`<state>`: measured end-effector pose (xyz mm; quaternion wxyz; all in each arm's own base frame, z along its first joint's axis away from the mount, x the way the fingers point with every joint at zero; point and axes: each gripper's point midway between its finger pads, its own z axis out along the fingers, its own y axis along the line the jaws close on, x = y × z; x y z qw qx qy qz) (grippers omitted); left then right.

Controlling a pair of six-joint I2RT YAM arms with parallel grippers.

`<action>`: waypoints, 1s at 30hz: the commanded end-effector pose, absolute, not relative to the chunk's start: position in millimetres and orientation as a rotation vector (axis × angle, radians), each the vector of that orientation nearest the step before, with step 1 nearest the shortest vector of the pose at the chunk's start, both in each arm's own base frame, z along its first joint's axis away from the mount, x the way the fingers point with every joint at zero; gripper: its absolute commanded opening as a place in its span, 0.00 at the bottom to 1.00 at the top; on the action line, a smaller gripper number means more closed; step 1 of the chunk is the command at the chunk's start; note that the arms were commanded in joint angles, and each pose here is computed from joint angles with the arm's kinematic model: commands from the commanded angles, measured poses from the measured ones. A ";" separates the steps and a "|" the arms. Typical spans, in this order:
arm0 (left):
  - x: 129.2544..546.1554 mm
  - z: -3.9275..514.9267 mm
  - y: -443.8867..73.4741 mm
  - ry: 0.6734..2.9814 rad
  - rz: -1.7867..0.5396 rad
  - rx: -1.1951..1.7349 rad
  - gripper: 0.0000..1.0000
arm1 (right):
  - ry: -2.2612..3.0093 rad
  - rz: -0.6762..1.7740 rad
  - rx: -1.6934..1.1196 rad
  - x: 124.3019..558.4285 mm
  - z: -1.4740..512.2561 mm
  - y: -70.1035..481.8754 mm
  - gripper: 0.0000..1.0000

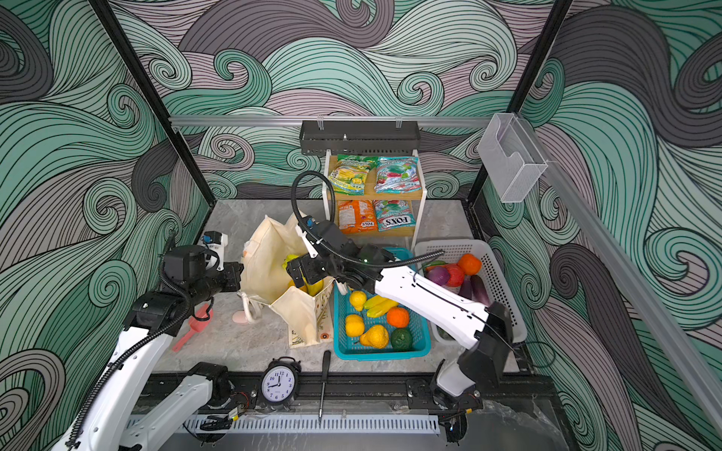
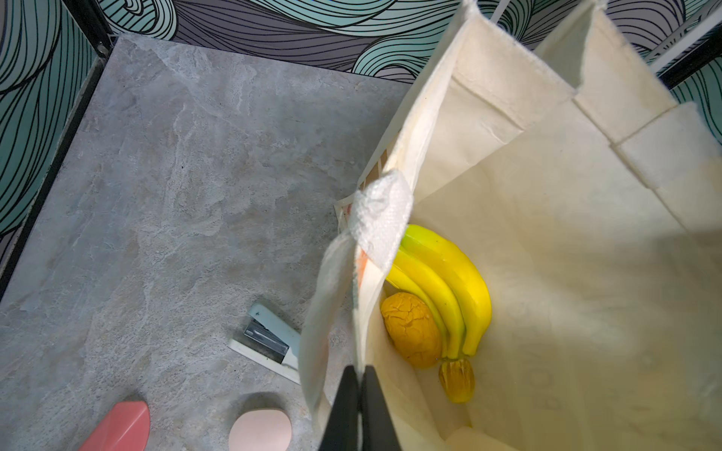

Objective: Place the food into the grocery bag and tie it
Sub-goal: 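Move the right gripper out of the tote over the teal basket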

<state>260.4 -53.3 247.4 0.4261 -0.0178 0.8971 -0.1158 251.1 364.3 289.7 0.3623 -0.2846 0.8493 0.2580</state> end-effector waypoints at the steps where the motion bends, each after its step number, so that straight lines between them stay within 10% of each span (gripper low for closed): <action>1: 260.5 248.5 -48.5 2.238 -0.263 -0.055 0.00 | 2.081 0.612 -0.655 260.7 319.3 337.1 0.99; 16: 259.1 253.3 -45.9 2.216 -0.254 -0.071 0.00 | 2.155 0.437 -0.221 265.0 274.3 184.0 0.99; 30: 260.2 252.0 -44.6 2.216 -0.243 -0.074 0.00 | 2.241 0.475 -0.234 278.0 191.6 196.7 0.98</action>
